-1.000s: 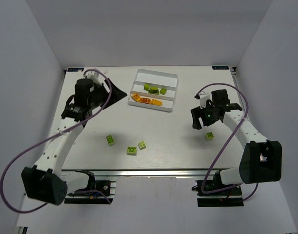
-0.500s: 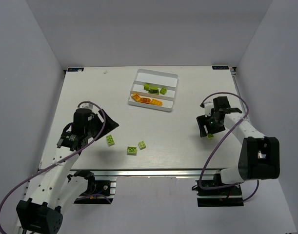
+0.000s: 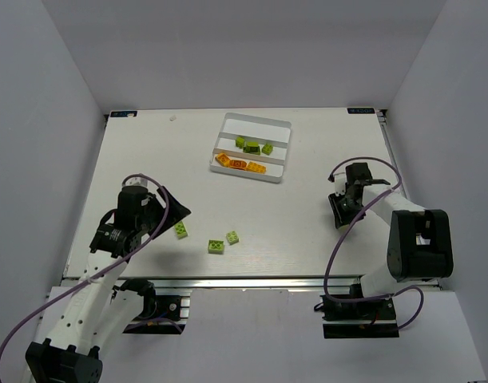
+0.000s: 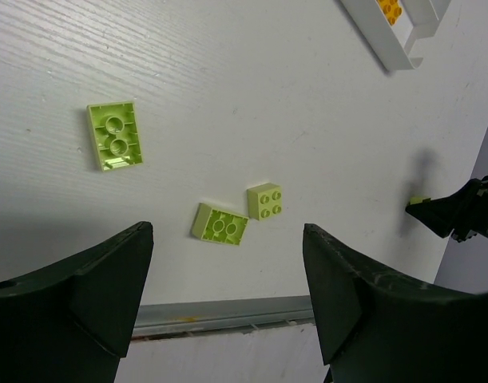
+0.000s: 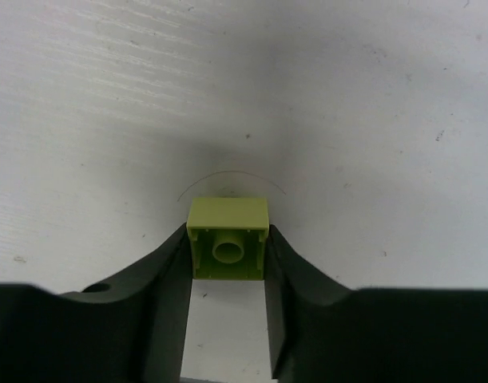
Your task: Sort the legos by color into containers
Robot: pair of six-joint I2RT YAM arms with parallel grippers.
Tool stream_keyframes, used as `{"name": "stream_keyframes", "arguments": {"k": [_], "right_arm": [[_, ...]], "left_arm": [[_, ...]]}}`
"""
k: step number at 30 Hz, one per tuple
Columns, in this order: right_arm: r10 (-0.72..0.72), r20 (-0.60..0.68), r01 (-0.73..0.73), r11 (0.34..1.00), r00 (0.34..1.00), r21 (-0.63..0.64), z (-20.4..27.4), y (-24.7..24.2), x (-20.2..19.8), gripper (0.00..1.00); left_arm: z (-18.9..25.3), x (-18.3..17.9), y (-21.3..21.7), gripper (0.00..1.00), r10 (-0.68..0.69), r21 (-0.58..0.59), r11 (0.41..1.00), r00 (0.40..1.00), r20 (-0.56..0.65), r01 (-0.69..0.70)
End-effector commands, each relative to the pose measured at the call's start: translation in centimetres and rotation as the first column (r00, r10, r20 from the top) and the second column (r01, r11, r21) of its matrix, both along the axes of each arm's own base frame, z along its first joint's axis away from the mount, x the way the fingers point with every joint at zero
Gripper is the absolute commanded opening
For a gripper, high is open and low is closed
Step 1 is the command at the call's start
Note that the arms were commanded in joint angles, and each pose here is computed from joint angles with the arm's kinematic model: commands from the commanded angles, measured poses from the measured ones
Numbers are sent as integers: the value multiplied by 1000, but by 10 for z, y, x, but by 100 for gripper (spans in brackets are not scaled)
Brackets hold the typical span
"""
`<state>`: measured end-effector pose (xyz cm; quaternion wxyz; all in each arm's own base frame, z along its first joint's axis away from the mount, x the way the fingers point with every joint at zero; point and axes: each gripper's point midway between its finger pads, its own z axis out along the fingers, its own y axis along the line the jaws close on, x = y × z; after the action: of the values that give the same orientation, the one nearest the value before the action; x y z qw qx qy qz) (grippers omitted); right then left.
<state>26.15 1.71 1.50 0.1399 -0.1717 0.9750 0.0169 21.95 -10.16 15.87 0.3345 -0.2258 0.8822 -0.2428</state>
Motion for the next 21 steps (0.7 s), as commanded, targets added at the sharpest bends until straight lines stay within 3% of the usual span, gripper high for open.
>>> {"name": "stream_keyframes", "arguments": {"k": [1, 3, 8, 10, 14, 15, 16, 21], "right_arm": [[24, 39, -25, 999, 999, 22, 2, 4, 10, 21], [75, 81, -79, 995, 994, 55, 14, 12, 22, 1], [247, 315, -321, 924, 916, 208, 76, 62, 82, 0], [261, 409, -375, 898, 874, 230, 106, 82, 129, 0], [130, 471, -316, 886, 872, 340, 139, 115, 214, 0], [67, 396, -240, 881, 916, 407, 115, 126, 228, 0], [32, 450, -246, 871, 892, 425, 143, 134, 255, 0], [-42, 501, -221, 863, 865, 454, 134, 182, 306, 0]], "left_arm": [[-5, -6, 5, 85, 23, 11, 1000, 1000, -12, -23], [-7, -8, 5, 85, 28, 7, 1000, 999, -19, -28], [-14, -12, 6, 85, 31, 13, 999, 999, -42, -30], [-16, -12, 6, 85, 27, 18, 1000, 998, -50, -26], [-19, -13, 7, 85, 27, 34, 999, 997, -76, -25], [-19, -13, 7, 85, 33, 36, 999, 996, -79, -30], [-19, -14, 8, 85, 38, 34, 999, 996, -83, -35], [-18, -18, 9, 85, 67, 25, 998, 993, -95, -65]]}}
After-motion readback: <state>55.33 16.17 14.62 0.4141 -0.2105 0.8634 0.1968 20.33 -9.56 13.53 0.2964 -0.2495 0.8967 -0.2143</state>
